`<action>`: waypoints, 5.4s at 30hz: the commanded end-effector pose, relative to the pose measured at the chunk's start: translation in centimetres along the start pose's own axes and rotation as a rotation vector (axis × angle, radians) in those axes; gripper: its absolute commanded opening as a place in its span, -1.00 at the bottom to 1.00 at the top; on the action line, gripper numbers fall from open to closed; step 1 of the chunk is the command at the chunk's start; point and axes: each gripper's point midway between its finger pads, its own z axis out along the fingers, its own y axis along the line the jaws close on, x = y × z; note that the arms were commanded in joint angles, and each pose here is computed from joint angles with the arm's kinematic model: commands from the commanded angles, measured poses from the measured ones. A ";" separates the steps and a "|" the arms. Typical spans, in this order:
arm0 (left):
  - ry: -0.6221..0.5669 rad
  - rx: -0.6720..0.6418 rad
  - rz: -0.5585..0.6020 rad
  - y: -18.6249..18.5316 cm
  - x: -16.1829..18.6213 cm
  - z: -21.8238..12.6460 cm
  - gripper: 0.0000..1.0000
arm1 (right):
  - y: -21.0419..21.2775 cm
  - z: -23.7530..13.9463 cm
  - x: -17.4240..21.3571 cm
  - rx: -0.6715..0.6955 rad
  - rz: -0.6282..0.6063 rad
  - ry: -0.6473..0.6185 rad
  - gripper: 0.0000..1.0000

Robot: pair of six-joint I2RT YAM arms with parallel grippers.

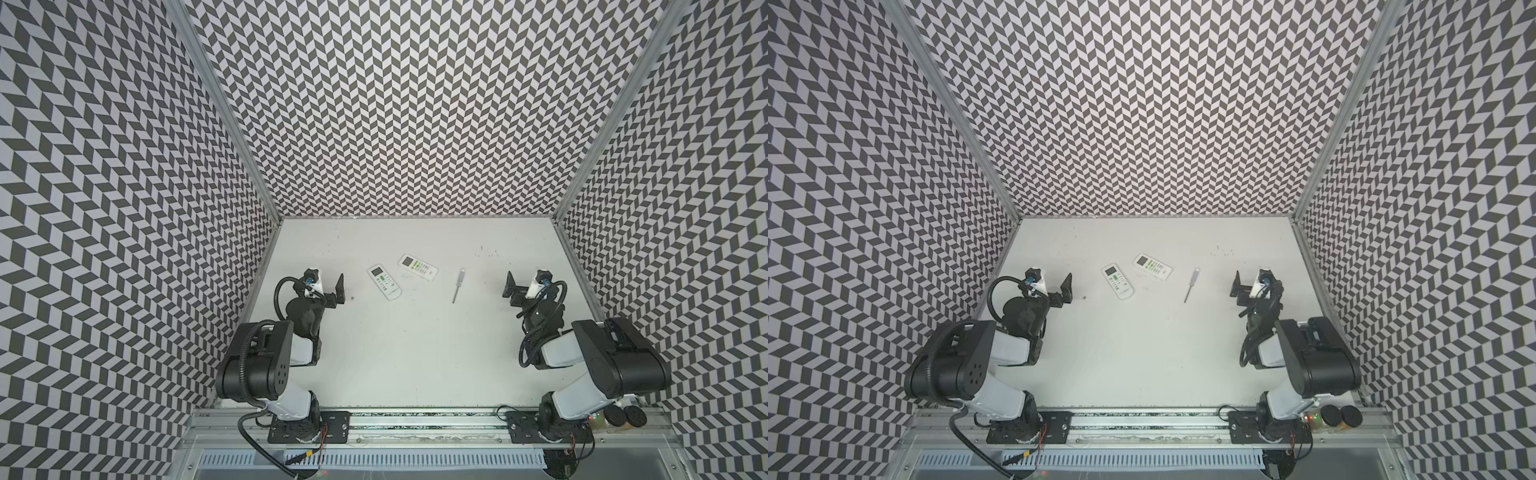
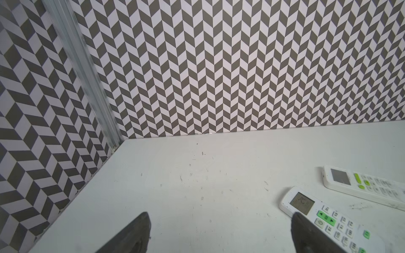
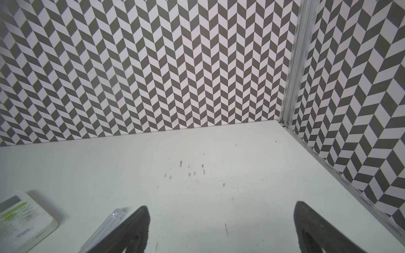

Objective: Unload the batteries from the remote control

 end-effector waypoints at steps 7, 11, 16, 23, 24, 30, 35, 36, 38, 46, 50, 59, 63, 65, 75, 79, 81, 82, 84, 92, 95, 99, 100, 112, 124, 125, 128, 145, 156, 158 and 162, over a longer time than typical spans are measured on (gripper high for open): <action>-0.039 -0.004 -0.006 0.0 -0.6 0.1 0.99 | 0.2 0.0 -1.3 -0.008 -0.001 -0.046 0.99; -0.038 -0.006 -0.005 0.0 -0.6 0.0 0.99 | 0.2 0.1 -1.2 -0.007 0.000 -0.044 0.99; -0.041 -0.007 -0.006 0.1 -0.6 0.0 0.99 | 0.2 0.1 -1.2 -0.009 -0.001 -0.045 0.98; -0.039 -0.006 -0.006 0.1 -0.6 0.0 0.99 | 0.2 0.0 -1.2 -0.007 0.000 -0.045 0.99; -0.039 -0.007 -0.006 0.1 -0.6 0.0 0.99 | 0.1 0.0 -1.3 -0.006 0.001 -0.048 0.99; -0.039 -0.006 -0.006 0.1 -0.6 0.0 0.99 | 0.0 0.0 -1.3 0.004 0.007 -0.049 0.98; -0.038 0.002 -0.006 0.0 -0.7 -0.2 0.99 | 0.1 0.2 -0.9 -0.011 0.010 -0.030 0.98; -0.050 0.007 -0.016 0.1 -1.0 -0.3 0.99 | 0.1 0.2 -1.0 -0.012 0.010 -0.033 0.99; -0.060 0.034 -0.029 0.2 -1.6 -0.6 0.99 | 0.0 0.1 -1.3 -0.006 0.010 -0.043 0.99; 0.179 0.218 -0.040 -1.4 -3.3 4.5 0.99 | 1.0 1.8 -5.6 0.076 0.078 0.040 0.99; 0.266 0.248 0.005 -2.8 -5.5 6.5 0.99 | 0.2 1.9 -7.4 0.127 0.390 0.004 0.99; 0.335 0.268 -0.026 -5.7 -11.3 3.6 0.99 | 13.1 2.8 -5.1 -0.293 0.308 0.299 0.99; 0.379 0.277 -0.105 -6.1 -9.4 1.8 0.99 | 19.5 1.3 -1.6 -0.432 0.198 0.416 0.99; 0.373 0.321 -0.126 -6.1 -8.9 1.1 0.99 | 22.5 0.4 0.3 -0.499 0.143 0.480 0.99; 0.371 0.277 -0.176 -4.3 -7.6 0.9 0.99 | 33.9 -5.4 5.4 -0.748 -0.043 0.572 0.99; 0.360 0.283 -0.157 -4.4 -7.6 0.8 0.99 | 37.2 -6.0 7.6 -0.801 -0.107 0.609 0.99; 0.361 0.270 -0.150 -4.1 -7.7 0.8 0.99 | 38.1 -5.7 8.4 -0.800 -0.146 0.628 0.99; 0.357 0.265 -0.146 -4.1 -7.8 0.7 0.99 | 38.5 -5.4 8.7 -0.795 -0.157 0.632 0.99; 0.346 0.270 -0.136 -4.2 -8.1 0.6 0.99 | 38.9 -4.9 9.5 -0.779 -0.160 0.642 0.99; 0.338 0.277 -0.116 -4.4 -8.7 0.5 0.99 | 39.3 -2.2 12.5 -0.660 -0.233 0.687 0.99; 0.342 0.274 -0.110 -4.4 -8.7 0.6 0.99 | 39.5 -1.0 13.1 -0.621 -0.277 0.683 0.99; 0.338 0.268 -0.093 -4.4 -9.0 0.6 0.99 | 40.3 -0.1 13.4 -0.618 -0.305 0.671 0.99; 0.336 0.274 -0.085 -4.6 -9.1 0.6 0.99 | 40.4 0.0 13.4 -0.618 -0.303 0.666 1.00; 0.332 0.277 -0.040 -4.9 -9.6 0.5 0.99 | 41.8 0.7 15.5 -0.648 -0.329 0.683 0.69; 0.309 0.346 0.134 -6.3 -13.6 0.7 0.99 | 42.7 0.3 13.1 -0.722 -0.327 0.651 0.05; 0.313 0.342 0.138 -6.2 -13.8 0.7 0.99 | 42.7 0.1 12.8 -0.729 -0.328 0.656 -0.01; 0.299 0.343 0.192 -6.4 -15.0 0.5 0.99 | 42.5 -0.8 10.9 -0.764 -0.302 0.642 -0.05; 0.037 0.560 0.847 -11.0 -23.3 -0.2 0.99 | 35.7 -9.1 -0.1 -0.952 -0.212 0.558 0.01; -0.213 0.811 1.333 -16.9 -19.1 -4.6 0.99 | 33.5 -10.6 -4.3 -1.076 -0.132 0.476 0.01; -0.255 0.825 1.406 -16.9 -18.0 -5.2 0.99 | 33.4 -11.2 -4.1 -1.119 -0.157 0.483 0.03; -0.403 0.834 1.480 -16.8 -17.0 -6.6 0.99 | 33.0 -12.5 -4.5 -1.210 -0.214 0.511 0.04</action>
